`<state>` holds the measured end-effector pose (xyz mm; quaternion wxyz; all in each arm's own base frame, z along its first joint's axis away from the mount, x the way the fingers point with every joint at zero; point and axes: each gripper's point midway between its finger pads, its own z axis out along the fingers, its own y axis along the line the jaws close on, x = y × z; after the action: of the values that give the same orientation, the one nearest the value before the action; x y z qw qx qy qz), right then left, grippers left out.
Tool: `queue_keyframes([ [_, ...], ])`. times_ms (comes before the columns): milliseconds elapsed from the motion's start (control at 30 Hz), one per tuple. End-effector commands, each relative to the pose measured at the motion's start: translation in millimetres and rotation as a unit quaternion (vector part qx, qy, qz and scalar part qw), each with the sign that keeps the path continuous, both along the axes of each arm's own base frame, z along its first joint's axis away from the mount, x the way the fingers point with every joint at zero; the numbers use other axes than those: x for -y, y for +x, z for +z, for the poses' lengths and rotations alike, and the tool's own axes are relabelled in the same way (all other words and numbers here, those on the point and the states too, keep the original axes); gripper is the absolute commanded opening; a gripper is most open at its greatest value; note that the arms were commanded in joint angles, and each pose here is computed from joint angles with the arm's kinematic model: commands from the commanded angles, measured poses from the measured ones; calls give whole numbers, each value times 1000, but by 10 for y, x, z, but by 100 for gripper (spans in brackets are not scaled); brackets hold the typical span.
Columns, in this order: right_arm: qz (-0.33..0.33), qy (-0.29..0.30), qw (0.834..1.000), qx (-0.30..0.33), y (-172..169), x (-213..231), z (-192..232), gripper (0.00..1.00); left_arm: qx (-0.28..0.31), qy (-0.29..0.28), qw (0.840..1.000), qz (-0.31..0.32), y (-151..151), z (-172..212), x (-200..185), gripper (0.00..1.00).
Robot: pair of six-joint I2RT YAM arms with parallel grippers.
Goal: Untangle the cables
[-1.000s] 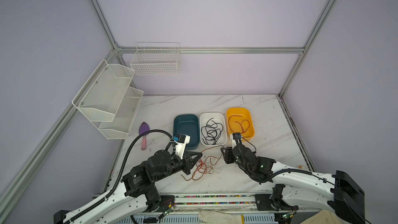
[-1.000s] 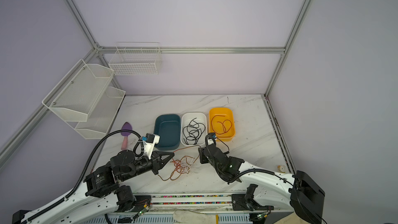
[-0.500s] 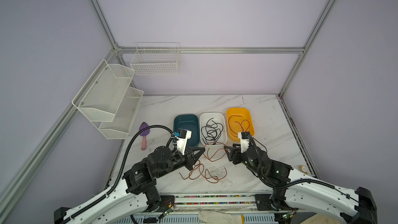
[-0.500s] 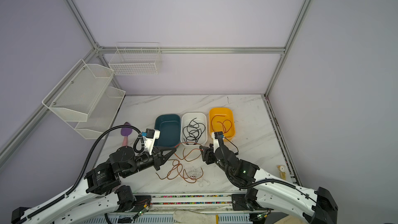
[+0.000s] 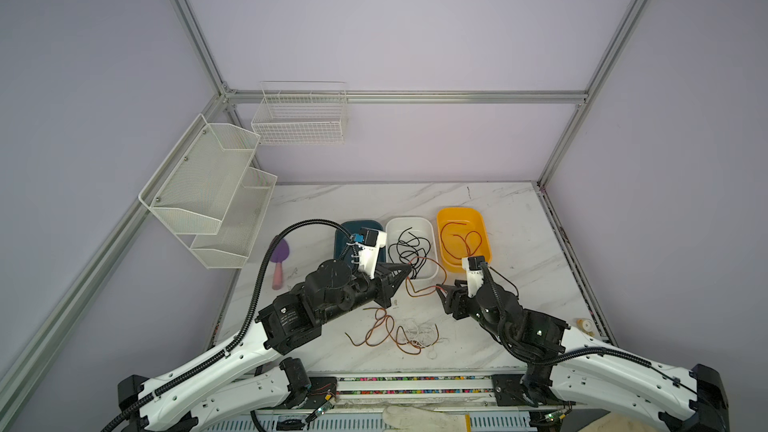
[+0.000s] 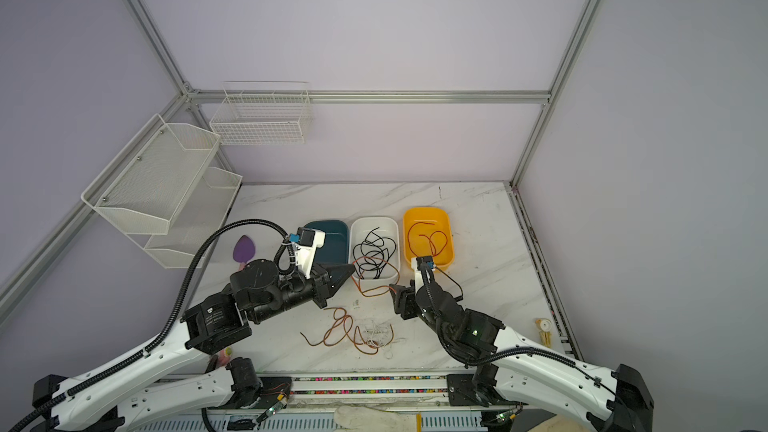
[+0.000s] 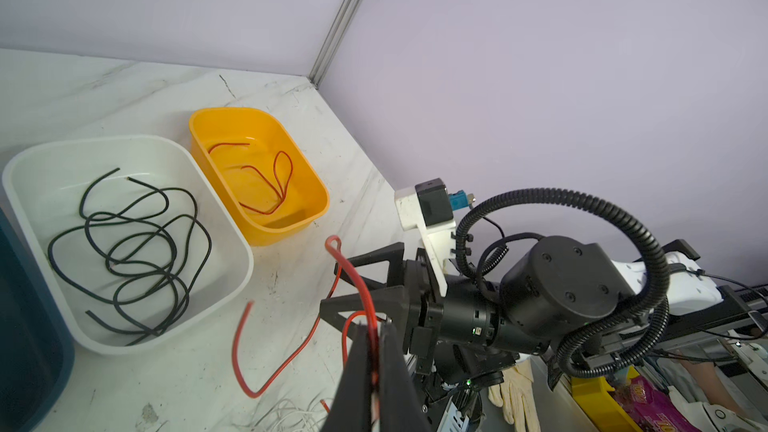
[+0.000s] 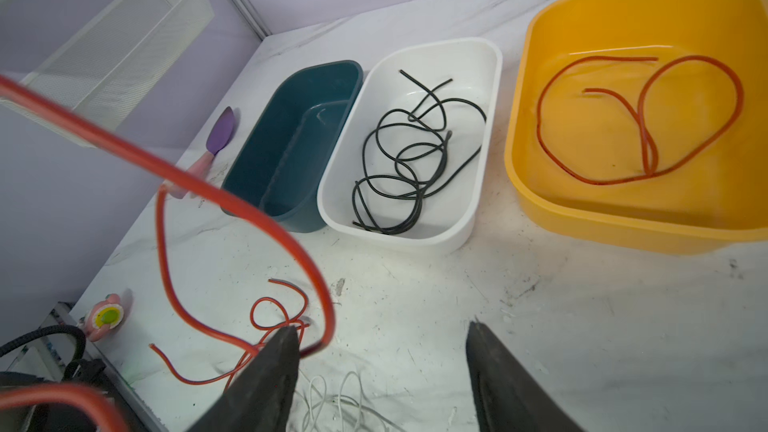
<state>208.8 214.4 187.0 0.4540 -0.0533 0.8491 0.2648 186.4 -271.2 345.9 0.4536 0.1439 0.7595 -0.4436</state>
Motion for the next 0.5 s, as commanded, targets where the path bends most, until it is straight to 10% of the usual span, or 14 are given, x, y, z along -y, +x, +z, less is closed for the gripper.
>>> queue_keyframes([
  [0, -65, 20, 997, 28, 79, 257, 390, 70, 65, -24, 998, 9, 20, 601, -51, 0],
  [467, -213, 59, 970, 102, -25, 1211, 1266, 87, 100, 35, 994, 7, 409, 707, 268, 0],
])
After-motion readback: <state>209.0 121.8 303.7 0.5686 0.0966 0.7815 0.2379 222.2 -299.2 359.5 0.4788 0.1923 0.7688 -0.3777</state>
